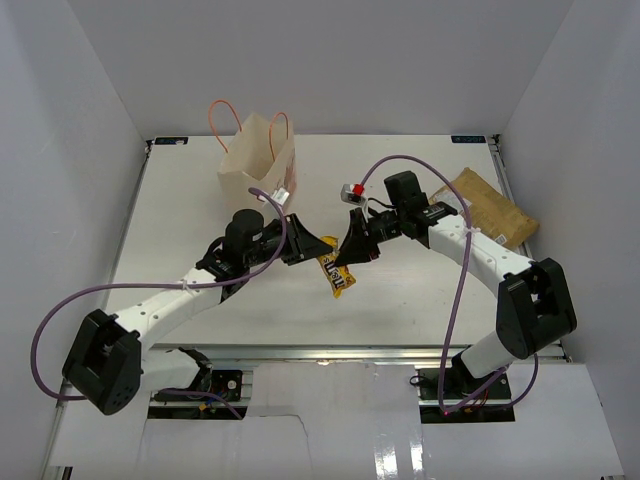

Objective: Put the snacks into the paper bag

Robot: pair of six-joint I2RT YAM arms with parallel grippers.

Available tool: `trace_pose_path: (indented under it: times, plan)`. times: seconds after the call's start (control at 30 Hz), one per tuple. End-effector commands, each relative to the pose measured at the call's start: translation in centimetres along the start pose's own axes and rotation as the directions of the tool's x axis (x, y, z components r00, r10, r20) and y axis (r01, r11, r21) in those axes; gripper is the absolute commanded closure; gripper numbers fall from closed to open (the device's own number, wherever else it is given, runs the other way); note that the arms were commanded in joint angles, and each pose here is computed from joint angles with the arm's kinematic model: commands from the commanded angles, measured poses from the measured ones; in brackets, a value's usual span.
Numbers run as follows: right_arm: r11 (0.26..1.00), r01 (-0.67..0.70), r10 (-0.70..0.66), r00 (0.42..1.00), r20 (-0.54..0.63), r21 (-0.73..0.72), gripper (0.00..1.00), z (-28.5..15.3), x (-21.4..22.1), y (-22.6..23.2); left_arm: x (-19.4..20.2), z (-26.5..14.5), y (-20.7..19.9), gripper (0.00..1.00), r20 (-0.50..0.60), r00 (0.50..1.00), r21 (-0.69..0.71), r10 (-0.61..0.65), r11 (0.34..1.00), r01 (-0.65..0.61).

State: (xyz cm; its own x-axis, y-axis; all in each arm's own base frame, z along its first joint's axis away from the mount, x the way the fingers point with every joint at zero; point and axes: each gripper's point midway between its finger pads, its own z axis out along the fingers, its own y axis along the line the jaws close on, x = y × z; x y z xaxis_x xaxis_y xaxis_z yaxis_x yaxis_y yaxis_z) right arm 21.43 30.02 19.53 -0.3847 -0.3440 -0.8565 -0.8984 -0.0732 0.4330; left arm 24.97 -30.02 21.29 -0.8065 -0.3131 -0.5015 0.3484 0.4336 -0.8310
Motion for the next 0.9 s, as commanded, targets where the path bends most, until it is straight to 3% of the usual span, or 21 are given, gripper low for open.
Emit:
trace_pose_path:
  times: [0.0, 0.07, 0.13, 0.17, 0.3, 0.37, 0.57, 0.67, 0.7, 0.77, 0.8, 0.87]
  plan:
    - [0.998, 0.066, -0.065, 0.997, 0.027, -0.017, 0.88, -0.1, -1.6, 0.9, -1.1, -0.6, -1.5, 0.85, 0.053, 0.998, 0.035, 0.033, 0.999, -0.035]
    - [0.997, 0.070, -0.070, 0.997, 0.024, -0.010, 0.84, -0.2, -1.6, 0.8, -1.3, -1.0, -2.0, 0.95, 0.062, 0.997, 0.045, 0.046, 0.998, -0.049]
    - [0.996, 0.089, -0.089, 0.996, 0.018, 0.009, 0.69, -0.3, -1.8, 0.6, -1.6, -1.2, -2.1, 1.00, 0.074, 0.995, 0.038, 0.065, 0.997, -0.068]
    - [0.996, 0.091, -0.091, 0.996, 0.010, 0.016, 0.56, -0.5, -1.7, 0.7, -1.6, -1.5, -1.9, 1.00, 0.069, 0.995, 0.013, 0.065, 0.998, -0.066]
    - [0.985, 0.151, -0.149, 0.989, -0.021, 0.085, 0.31, -1.9, -2.1, -0.2, -3.6, -3.0, -1.7, 1.00, 0.107, 0.980, -0.120, 0.170, 0.980, -0.157]
    - [0.972, 0.206, -0.205, 0.978, -0.025, 0.113, 0.27, -2.9, -2.9, -0.7, -4.6, -4.1, -1.0, 1.00, 0.128, 0.970, -0.211, 0.209, 0.961, -0.179]
    - [0.943, 0.228, -0.230, 0.973, -0.020, 0.241, 0.25, -8.0, -3.9, -3.1, -10.9, -7.9, -4.1, 1.00, 0.215, 0.891, -0.369, 0.400, 0.878, -0.305]
    - [0.930, 0.215, -0.219, 0.975, -0.020, 0.299, 0.25, -9.8, -3.7, -4.1, -16.0, -10.1, -6.2, 1.00, 0.287, 0.818, -0.467, 0.498, 0.819, -0.334]
    - [0.927, 0.208, -0.212, 0.977, -0.022, 0.313, 0.25, -10.1, -3.5, -4.5, -18.3, -11.3, -8.8, 1.00, 0.341, 0.779, -0.465, 0.526, 0.815, -0.347]
    - [0.922, 0.197, -0.202, 0.979, -0.020, 0.333, 0.25, -10.8, -3.1, -4.7, -21.6, -12.3, -8.9, 1.00, 0.359, 0.734, -0.527, 0.577, 0.774, -0.351]
    - [0.921, 0.192, -0.197, 0.980, -0.020, 0.338, 0.25, -11.0, -3.0, -4.8, -23.9, -13.7, -11.4, 1.00, 0.410, 0.688, -0.526, 0.598, 0.772, -0.357]
    - [0.916, 0.188, -0.192, 0.981, -0.023, 0.353, 0.25, -11.4, -2.6, -4.9, -27.2, -14.3, -10.5, 1.00, 0.413, 0.665, -0.575, 0.622, 0.745, -0.339]
